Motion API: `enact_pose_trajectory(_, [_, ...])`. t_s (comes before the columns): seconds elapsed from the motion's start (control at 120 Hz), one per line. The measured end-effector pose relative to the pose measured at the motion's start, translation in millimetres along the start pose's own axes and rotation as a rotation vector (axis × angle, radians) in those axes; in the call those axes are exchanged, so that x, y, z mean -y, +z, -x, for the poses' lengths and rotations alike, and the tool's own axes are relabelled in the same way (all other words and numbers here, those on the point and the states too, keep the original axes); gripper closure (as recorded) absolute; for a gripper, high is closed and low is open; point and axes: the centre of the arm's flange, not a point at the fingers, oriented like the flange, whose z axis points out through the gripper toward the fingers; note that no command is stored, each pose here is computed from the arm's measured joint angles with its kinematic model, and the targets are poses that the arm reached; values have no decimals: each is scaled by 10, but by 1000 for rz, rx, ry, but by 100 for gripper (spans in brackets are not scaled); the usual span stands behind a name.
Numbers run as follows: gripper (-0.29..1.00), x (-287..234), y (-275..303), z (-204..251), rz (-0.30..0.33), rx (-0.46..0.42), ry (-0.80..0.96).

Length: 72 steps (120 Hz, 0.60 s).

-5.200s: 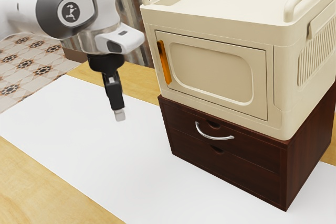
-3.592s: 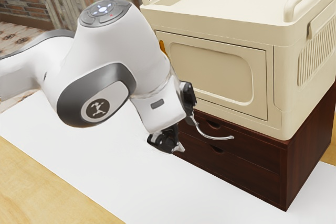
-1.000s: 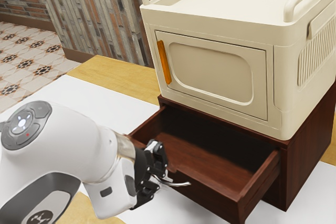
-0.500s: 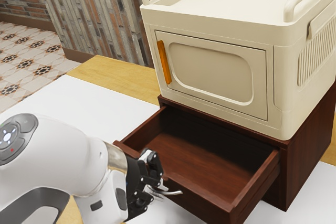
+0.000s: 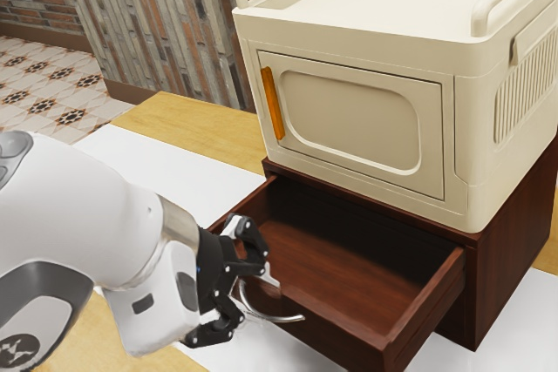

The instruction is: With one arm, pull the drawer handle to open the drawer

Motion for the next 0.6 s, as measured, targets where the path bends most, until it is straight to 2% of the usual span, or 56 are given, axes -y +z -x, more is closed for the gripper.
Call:
enact_pose_trajectory(0.108, [42, 337, -108, 60, 78, -17, -52])
enact_pose_trajectory(0.292, [25, 1197, 76, 235, 304, 6, -125])
enact_pose_trajectory(0.392, [16, 1318, 194, 382, 407, 28, -158])
enact_pose_trajectory(0.475, [11, 1283, 165, 393, 452, 45, -168])
enact_pose_trajectory(0.6, [6, 1198, -133, 416, 449, 70, -196])
